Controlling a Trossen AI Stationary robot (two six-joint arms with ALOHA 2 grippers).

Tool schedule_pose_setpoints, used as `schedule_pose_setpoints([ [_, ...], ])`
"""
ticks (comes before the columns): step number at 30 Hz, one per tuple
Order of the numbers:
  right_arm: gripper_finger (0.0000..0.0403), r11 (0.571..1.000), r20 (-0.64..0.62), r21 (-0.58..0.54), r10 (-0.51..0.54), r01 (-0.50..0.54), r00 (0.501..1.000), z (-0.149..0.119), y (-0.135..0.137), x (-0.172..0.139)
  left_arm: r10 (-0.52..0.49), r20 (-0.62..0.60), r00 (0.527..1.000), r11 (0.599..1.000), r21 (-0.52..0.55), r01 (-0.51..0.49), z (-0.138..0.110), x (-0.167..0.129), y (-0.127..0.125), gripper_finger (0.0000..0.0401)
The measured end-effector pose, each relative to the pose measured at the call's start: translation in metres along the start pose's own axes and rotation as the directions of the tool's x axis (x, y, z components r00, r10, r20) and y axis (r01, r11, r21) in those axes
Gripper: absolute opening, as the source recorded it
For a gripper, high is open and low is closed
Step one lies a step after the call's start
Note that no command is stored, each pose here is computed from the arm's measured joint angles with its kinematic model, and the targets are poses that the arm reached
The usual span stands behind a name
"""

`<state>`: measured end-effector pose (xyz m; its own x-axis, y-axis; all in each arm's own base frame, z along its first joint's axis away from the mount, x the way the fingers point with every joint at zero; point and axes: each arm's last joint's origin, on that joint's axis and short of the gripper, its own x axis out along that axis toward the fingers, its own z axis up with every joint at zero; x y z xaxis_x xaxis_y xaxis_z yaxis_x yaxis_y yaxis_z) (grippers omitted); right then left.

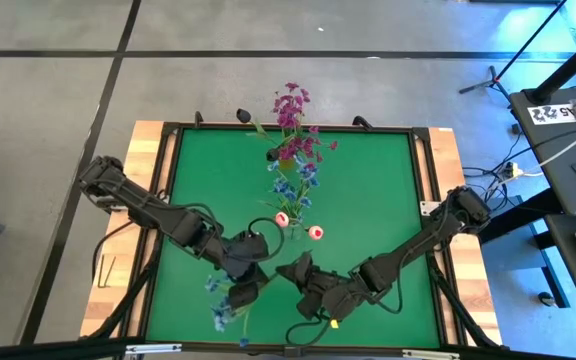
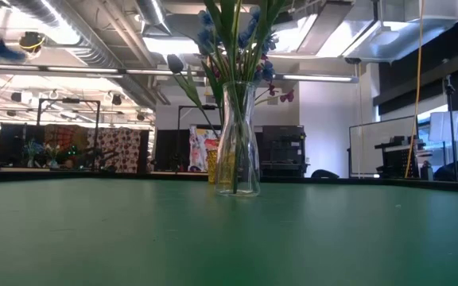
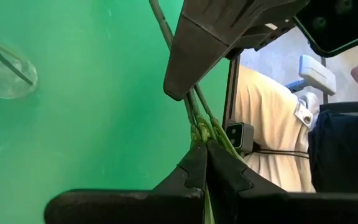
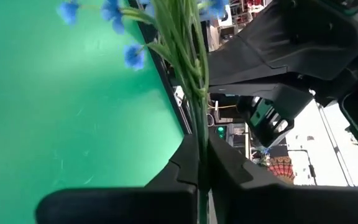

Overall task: Sort flowers into vase by color
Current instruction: Put the blue flowers into the transparent vase

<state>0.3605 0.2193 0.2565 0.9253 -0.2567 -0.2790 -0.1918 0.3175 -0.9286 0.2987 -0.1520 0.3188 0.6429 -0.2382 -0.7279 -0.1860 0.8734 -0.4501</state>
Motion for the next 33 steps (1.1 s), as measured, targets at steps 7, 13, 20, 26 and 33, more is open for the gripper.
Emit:
schedule_pose_setpoints([
  [7,0.0017,0.999,-0.024,0.005,-0.037,0.037,0.999,0.009,0.003,-0.012,-0.001,0.082,0.997,0.997,0.077,-0.005,0.000,-0.024,-0.003,0.0000],
  [13,0.0018,1.000,0.008,-0.005,-0.027,0.027,1.000,0.017,0.009,-0.023,0.008,0.128,0.992,0.991,0.129,-0.025,0.002,-0.034,-0.002,0.0001],
  [20,0.0017,0.999,0.000,0.005,-0.032,0.032,0.999,0.017,0.009,-0.024,0.035,0.169,0.985,0.983,0.173,-0.065,0.005,-0.034,0.000,0.0064],
  [26,0.0016,0.993,0.021,0.106,-0.044,0.041,0.999,0.016,-0.005,-0.032,0.063,0.219,0.974,0.980,0.173,-0.102,0.013,-0.038,0.006,0.0120],
  [33,0.0012,0.946,0.199,0.319,-0.002,-0.063,0.980,0.009,-0.049,-0.065,0.081,0.372,0.925,0.969,0.186,-0.160,0.018,-0.073,0.008,0.0146],
])
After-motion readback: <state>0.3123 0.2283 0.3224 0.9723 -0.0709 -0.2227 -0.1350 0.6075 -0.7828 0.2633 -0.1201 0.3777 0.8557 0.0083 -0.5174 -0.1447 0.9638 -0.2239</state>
